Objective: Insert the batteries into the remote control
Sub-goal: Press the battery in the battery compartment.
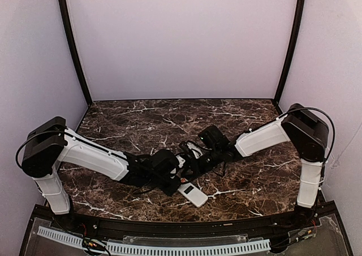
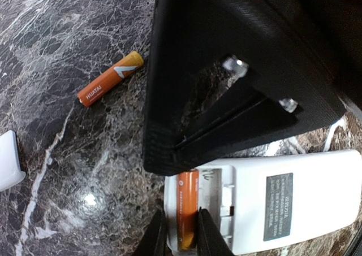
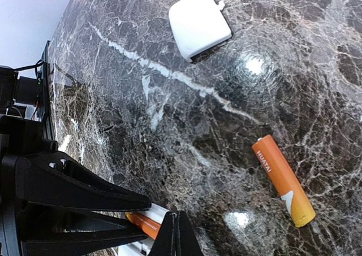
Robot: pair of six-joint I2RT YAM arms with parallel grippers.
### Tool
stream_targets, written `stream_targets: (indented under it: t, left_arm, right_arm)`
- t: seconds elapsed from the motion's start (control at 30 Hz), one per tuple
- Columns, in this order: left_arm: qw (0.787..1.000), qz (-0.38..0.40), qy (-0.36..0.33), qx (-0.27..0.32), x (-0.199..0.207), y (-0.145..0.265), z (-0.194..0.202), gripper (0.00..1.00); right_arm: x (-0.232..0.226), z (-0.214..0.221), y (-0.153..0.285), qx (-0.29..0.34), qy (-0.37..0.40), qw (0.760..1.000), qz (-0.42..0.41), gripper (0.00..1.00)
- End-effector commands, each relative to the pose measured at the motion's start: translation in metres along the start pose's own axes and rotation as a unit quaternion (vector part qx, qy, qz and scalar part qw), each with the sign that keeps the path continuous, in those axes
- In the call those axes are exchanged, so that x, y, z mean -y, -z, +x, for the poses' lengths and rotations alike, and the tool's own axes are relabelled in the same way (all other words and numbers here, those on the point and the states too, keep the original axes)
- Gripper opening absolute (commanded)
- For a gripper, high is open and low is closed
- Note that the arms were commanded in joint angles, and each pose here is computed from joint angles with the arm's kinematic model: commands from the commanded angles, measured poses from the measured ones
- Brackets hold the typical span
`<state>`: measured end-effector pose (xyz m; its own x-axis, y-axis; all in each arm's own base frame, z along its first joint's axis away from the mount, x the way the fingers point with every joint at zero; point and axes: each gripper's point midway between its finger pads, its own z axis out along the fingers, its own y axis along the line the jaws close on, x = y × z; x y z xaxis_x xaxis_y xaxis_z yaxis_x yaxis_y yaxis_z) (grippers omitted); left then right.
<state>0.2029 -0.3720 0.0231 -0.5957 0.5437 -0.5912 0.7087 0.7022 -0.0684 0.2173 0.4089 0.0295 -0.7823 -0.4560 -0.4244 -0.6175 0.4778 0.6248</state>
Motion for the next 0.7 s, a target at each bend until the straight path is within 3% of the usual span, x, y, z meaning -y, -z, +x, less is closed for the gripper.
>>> stream_targets:
  t: [0.0,0.2,0.33,0.57,0.67]
  left_arm:
    - [0.997,-0.017,-0.032,-0.064,-0.010,-0.012,0.041,0.15]
    - [0.997,-0.012,-0.037,-0.066,-0.008,-0.012,0.042,0.12]
    - [0.997,-0.013,-0.039,-0.067,-0.008,-0.011,0.041,0.13]
    - [0.997,-0.012,-0.042,-0.059,-0.005,-0.006,0.030,0.21]
    - [0.998,-0.008,-0.041,-0.048,-0.002,-0.001,0.021,0.29]
  right_arm:
    - [-0.008,0.049,-0.017,-0.073,0.007,0.997,0.022,0.00]
    - [-0.018,0.015,0.015,-0.025,-0.001,1.000,0.001,0.03]
    - [-0.014,0.014,0.025,-0.021,-0.013,1.000,-0.013,0.08]
    - [-0.012,0.025,0.031,-0.026,-0.032,0.999,-0.031,0.17]
    - [-0.008,0.031,0.036,-0.026,-0.043,0.998,-0.032,0.19]
